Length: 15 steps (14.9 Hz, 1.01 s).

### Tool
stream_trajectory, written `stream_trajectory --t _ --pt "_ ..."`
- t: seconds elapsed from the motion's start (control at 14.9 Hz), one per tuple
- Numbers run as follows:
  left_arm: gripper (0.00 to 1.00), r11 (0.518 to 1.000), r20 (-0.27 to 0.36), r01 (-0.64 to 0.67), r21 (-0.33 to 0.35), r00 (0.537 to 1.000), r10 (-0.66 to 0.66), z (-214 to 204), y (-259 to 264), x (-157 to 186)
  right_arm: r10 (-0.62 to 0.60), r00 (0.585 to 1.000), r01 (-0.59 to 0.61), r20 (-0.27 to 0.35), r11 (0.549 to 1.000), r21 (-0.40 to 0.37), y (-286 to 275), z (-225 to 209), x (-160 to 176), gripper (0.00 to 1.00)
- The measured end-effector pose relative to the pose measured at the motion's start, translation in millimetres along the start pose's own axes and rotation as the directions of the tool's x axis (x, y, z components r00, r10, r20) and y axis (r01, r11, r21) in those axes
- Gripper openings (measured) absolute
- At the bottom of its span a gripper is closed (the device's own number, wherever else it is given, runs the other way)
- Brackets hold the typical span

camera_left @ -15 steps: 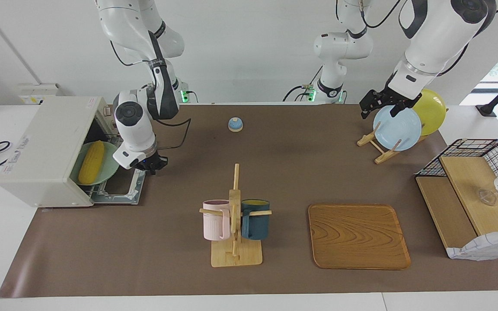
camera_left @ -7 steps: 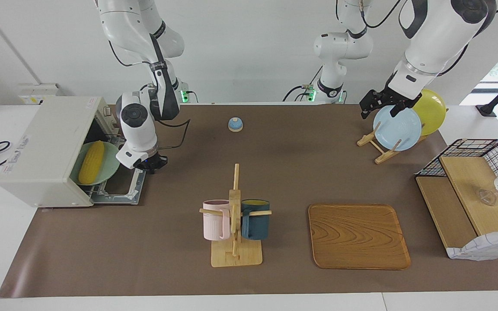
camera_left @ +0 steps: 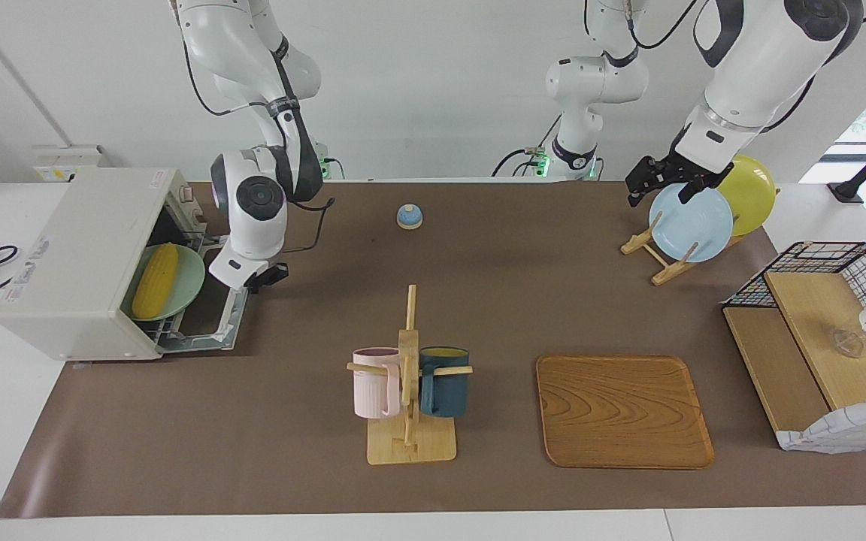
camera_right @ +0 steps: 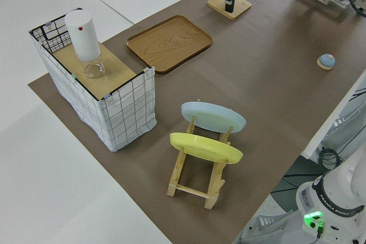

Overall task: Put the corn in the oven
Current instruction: 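Push the oven door closed with the right gripper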

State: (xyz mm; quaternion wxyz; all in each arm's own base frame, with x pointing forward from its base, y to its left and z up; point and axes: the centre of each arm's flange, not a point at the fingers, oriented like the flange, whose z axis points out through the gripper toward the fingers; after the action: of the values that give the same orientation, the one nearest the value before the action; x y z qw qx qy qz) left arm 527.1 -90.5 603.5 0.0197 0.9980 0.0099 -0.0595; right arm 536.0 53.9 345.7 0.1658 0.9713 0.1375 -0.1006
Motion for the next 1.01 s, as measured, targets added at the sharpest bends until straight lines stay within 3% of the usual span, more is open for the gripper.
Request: stream_trajectory --t 0.2,0.4,0.67,1.01 --pt "1.00 1.000 0.000 0.000 0.000 1.000 0.000 0.0 0.0 0.0 -0.025 1.000 0.025 -0.002 1.000 0.011 61.2 -49.7 -17.7 0.01" --pt "1.00 1.000 0.000 0.000 0.000 1.000 0.000 0.0 0.0 0.0 -0.030 0.999 0.030 -0.021 1.000 0.009 139.4 -62.6 -51.0 0.04" --pt "1.00 1.000 0.000 0.000 0.000 1.000 0.000 0.0 0.0 0.0 -0.032 0.999 0.033 -0.036 0.998 0.047 153.3 -60.2 -54.9 0.09" --pt "1.00 1.000 0.000 0.000 0.000 1.000 0.000 0.0 -0.1 0.0 0.064 0.997 -0.053 -0.039 0.972 0.230 171.3 -92.7 -61.2 0.20"
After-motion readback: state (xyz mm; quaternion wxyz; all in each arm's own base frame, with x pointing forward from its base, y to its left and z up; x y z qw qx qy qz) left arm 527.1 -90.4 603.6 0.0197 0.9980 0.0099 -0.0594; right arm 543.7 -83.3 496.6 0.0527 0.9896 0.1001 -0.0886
